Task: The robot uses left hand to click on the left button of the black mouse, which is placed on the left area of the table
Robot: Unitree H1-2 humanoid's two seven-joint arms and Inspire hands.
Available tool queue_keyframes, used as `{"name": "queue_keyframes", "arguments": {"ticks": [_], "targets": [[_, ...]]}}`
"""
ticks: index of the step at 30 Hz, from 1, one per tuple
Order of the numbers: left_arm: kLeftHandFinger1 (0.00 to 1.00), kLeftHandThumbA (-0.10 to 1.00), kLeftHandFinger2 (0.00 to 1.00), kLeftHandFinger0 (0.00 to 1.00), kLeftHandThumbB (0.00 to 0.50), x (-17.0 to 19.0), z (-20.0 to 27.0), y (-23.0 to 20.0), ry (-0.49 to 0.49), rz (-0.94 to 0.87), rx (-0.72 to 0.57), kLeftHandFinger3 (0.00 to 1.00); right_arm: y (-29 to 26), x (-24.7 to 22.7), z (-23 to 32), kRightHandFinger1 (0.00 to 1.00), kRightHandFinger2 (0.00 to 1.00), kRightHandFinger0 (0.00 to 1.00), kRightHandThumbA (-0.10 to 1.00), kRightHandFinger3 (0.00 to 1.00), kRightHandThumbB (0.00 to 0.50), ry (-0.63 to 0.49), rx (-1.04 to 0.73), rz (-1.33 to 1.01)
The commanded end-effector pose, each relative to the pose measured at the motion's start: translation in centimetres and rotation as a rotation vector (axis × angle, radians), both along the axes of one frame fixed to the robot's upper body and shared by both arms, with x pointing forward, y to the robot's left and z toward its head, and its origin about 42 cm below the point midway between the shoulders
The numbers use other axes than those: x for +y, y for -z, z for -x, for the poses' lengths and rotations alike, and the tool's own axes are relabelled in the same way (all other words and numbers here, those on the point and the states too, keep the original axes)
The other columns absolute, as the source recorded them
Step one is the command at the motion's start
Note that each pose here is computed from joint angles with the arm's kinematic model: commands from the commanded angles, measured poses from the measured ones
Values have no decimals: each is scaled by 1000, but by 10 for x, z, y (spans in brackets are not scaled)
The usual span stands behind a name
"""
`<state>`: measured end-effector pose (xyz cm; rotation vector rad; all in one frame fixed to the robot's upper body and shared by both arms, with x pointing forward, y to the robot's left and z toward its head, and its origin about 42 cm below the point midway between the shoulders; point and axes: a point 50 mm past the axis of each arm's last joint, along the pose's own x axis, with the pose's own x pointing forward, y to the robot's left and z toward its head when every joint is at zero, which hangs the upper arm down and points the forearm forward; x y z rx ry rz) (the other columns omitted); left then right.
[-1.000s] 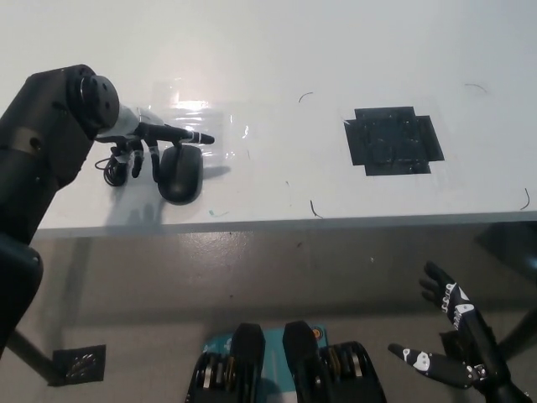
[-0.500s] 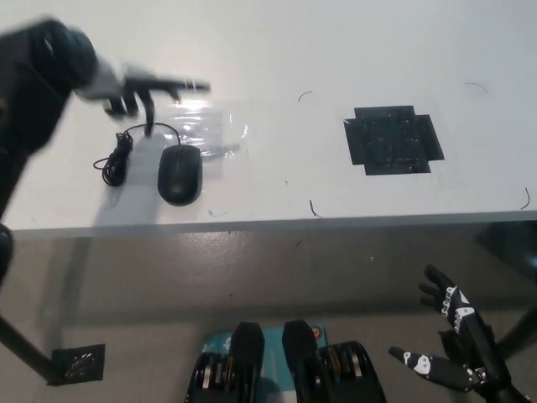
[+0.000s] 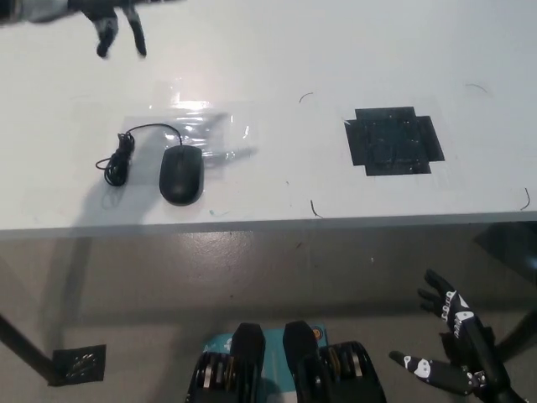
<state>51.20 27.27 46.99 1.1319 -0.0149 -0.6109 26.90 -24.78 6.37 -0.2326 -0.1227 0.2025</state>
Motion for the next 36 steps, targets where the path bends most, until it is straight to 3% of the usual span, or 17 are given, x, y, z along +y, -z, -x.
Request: {"name": "queue_keyframes", "arguments": {"ticks": [1, 2, 3, 4, 5, 6, 8, 9, 11, 13, 15, 18, 20, 21, 27, 30, 36], "targets": [[0, 1000, 3, 0, 354, 18, 184, -13, 386, 564, -319, 1000, -4, -3, 0, 896, 1000, 842, 1000, 1000, 186, -7, -20, 0], [0, 1000, 31, 45, 381, 17, 207, 5, 423, 663, -282, 1000, -4, -2, -1, 895, 1000, 842, 1000, 1000, 185, -7, -22, 2], [193, 1000, 239, 225, 375, 14, 238, 31, 450, 765, -261, 1000, -2, -1, 2, 896, 1000, 842, 1000, 1000, 185, -9, -14, 2], [182, 1000, 236, 257, 376, 12, 257, 46, 455, 812, -261, 1000, -1, -1, 3, 896, 1000, 842, 1000, 1000, 186, -10, -8, 2], [522, 1000, 565, 720, 417, 7, 284, 70, 449, 867, -266, 1000, 2, 1, 4, 895, 1000, 837, 1000, 1000, 191, -11, -4, -1], [542, 1000, 607, 979, 402, 5, 297, 79, 441, 895, -265, 1000, 3, 1, 5, 895, 1000, 835, 1000, 1000, 191, -11, -2, -4], [872, 1000, 941, 1000, 480, -3, 324, 108, 513, 1012, -232, 1000, 7, 4, 9, 899, 1000, 837, 1000, 1000, 200, -4, 21, -18], [1000, 1000, 1000, 1000, 496, -4, 335, 121, 537, 1017, -219, 1000, 8, 4, 11, 900, 1000, 837, 1000, 1000, 200, -4, 23, -16], [1000, 1000, 1000, 1000, 496, -8, 351, 144, 504, 1066, -195, 1000, 11, 4, 13, 899, 1000, 837, 1000, 1000, 195, -4, 30, -20], [1000, 1000, 1000, 1000, 377, -16, 374, 165, 465, 1115, -171, 1000, 14, 4, 16, 889, 1000, 830, 1000, 1000, 182, -5, 32, -15], [1000, 1000, 1000, 1000, 415, -18, 386, 175, 412, 1124, -186, 1000, 14, 4, 16, 889, 1000, 831, 1000, 1000, 182, -6, 37, -16], [1000, 1000, 1000, 1000, 308, -21, 398, 195, 282, 1107, -228, 1000, 15, 4, 17, 889, 1000, 841, 1000, 1000, 173, -11, 40, -14], [1000, 1000, 1000, 1000, 336, -28, 387, 209, 237, 1070, -314, 1000, 16, 5, 17, 888, 1000, 842, 1000, 1000, 178, -14, 42, -18], [1000, 1000, 1000, 1000, 398, -30, 379, 222, 208, 1052, -357, 1000, 16, 5, 17, 887, 1000, 841, 1000, 1000, 184, -12, 41, -18], [1000, 1000, 1000, 1000, 269, -30, 350, 297, -59, 976, -377, 1000, 16, 7, 14, 897, 1000, 849, 1000, 1000, 176, -28, 41, -13], [1000, 1000, 1000, 1000, 294, -27, 339, 333, -179, 970, -295, 1000, 16, 7, 15, 895, 1000, 850, 1000, 1000, 181, -31, 46, -11], [1000, 1000, 1000, 1000, 226, -20, 312, 383, -332, 939, -204, 1000, 11, 9, 8, 890, 1000, 848, 1000, 1000, 169, -38, 35, -9]]}}
